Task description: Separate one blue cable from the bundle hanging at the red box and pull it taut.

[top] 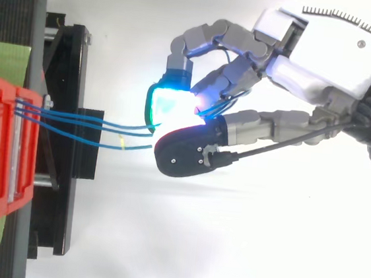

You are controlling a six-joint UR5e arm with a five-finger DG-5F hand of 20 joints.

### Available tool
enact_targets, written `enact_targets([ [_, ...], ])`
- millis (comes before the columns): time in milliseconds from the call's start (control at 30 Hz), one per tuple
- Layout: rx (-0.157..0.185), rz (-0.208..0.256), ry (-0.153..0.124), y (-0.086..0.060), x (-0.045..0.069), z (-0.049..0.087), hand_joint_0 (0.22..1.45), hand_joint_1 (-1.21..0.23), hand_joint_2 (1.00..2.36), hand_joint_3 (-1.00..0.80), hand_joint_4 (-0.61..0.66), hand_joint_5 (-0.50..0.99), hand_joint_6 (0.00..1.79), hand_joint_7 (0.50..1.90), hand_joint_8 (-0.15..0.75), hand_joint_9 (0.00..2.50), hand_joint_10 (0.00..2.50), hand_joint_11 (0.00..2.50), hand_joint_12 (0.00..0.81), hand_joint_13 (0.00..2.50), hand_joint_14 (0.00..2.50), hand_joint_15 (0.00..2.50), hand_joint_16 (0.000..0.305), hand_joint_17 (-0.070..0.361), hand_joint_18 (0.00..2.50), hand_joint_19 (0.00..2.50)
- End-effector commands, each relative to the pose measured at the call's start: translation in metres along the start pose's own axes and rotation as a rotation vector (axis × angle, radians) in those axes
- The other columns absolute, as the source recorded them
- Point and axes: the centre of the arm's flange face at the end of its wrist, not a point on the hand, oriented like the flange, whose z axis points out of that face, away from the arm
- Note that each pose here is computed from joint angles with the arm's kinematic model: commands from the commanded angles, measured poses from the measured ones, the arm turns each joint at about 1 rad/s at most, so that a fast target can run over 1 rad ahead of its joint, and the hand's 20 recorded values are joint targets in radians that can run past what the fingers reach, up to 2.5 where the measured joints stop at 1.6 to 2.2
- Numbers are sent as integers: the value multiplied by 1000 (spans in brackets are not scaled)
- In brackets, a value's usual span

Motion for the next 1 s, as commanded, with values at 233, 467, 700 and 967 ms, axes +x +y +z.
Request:
enact_targets([
  [233, 1, -3, -4, 1, -1, 0, 490, -715, 1000, -500, 120, -180, 918, 1105, 269, 1182, 70, 1391, 381, 903, 22, 894, 47, 105, 664, 570],
  [467, -2, -2, -4, 0, -1, 1, 495, -587, 1000, -500, 123, -180, 911, 1091, 279, 1199, 61, 1395, 386, 909, 22, 885, 47, 106, 666, 569],
  [700, -4, -1, -3, 1, 0, 0, 604, -622, 1005, -429, 115, -179, 899, 1187, 247, 1207, 2, 1458, 358, 902, 23, 901, 42, 95, 644, 588],
  [967, -4, -1, -1, 1, 1, 0, 618, -689, 1008, -385, 113, -188, 915, 1123, 244, 1209, 1, 1457, 356, 914, 24, 902, 42, 95, 656, 589],
])
